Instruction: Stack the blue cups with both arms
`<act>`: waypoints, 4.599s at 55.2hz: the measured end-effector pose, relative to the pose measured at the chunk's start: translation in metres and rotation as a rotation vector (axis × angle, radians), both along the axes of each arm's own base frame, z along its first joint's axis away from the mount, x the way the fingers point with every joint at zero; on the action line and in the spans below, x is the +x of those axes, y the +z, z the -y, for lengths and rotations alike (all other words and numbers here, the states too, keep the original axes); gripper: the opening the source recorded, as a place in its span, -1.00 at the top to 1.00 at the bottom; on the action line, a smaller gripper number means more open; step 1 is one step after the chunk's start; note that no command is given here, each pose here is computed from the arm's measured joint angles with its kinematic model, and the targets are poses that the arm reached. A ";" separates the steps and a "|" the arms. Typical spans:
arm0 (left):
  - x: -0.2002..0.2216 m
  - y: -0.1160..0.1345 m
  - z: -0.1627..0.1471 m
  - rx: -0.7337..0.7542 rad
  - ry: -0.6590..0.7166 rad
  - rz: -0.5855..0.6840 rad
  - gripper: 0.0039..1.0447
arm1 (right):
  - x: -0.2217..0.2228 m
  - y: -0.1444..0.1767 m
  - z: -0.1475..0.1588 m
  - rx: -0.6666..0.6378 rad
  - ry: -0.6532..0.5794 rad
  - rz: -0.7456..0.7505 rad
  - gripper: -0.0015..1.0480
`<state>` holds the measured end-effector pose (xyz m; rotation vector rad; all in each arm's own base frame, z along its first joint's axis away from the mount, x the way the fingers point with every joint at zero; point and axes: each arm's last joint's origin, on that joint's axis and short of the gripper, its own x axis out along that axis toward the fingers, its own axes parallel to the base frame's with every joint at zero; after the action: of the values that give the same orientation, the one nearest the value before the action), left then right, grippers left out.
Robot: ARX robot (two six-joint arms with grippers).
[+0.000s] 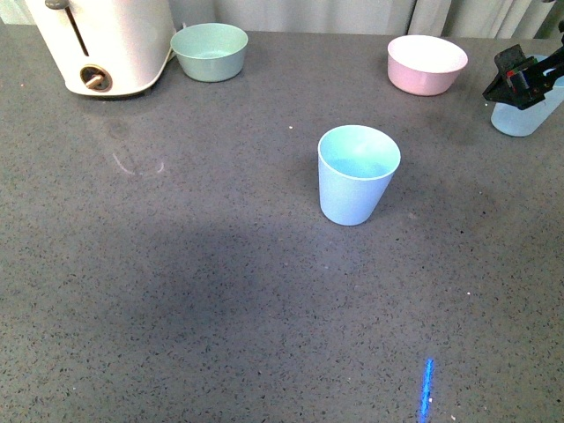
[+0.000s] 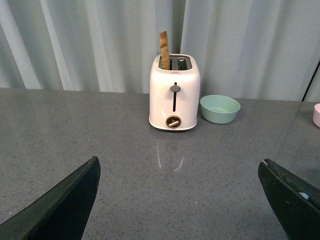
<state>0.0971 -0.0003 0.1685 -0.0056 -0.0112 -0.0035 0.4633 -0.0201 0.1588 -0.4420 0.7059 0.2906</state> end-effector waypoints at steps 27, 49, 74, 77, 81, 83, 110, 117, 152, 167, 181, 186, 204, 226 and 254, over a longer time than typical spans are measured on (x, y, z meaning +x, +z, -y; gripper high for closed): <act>0.000 0.000 0.000 0.000 0.000 0.000 -0.84 | 0.010 -0.013 -0.002 -0.015 -0.014 -0.038 -0.01; 0.000 0.000 0.000 0.000 0.000 0.000 -0.84 | -0.006 -0.010 0.008 0.021 -0.011 -0.060 0.97; 0.000 0.000 0.000 0.000 0.000 0.000 -0.84 | -0.101 0.074 -0.026 0.090 0.294 0.004 0.97; 0.000 0.000 0.000 0.000 0.000 0.000 -0.84 | -0.115 0.085 -0.042 0.103 0.357 0.018 0.97; 0.000 0.000 0.000 0.000 0.000 0.000 -0.83 | -0.129 0.093 -0.062 0.111 0.426 0.027 0.97; 0.000 0.000 0.000 0.000 0.000 0.000 -0.84 | -0.136 0.097 -0.076 0.112 0.472 0.030 0.97; 0.000 0.000 0.000 0.000 0.000 0.000 -0.84 | -0.149 0.069 -0.157 0.062 0.638 -0.076 0.97; 0.000 0.000 0.000 0.000 0.000 0.000 -0.83 | -0.140 0.057 -0.155 0.061 0.607 -0.098 0.97; 0.000 0.000 0.000 0.000 0.000 0.000 -0.83 | -0.128 0.039 -0.161 0.056 0.595 -0.125 0.90; 0.000 0.000 0.000 0.000 0.000 0.000 -0.84 | -0.128 0.040 -0.161 0.062 0.594 -0.110 0.10; 0.000 0.000 0.000 0.000 0.000 0.000 -0.84 | -0.141 0.067 -0.141 0.147 0.554 -0.015 -0.54; 0.000 0.000 0.000 0.000 0.000 0.000 -0.83 | -0.151 0.083 -0.126 0.187 0.516 0.044 -0.77; 0.000 0.000 0.000 0.000 0.000 0.000 -0.84 | -0.225 0.124 -0.076 0.375 0.288 0.239 -0.83; 0.000 0.000 0.000 0.001 0.000 0.000 -0.84 | -0.276 0.087 -0.047 0.426 -0.277 0.711 0.08; 0.000 0.000 0.000 0.001 0.000 0.000 -0.84 | -0.317 0.036 -0.020 0.430 -0.290 0.702 0.96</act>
<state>0.0971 -0.0003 0.1685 -0.0048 -0.0109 -0.0035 0.1463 0.0004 0.1948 -0.0105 0.0055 -0.0023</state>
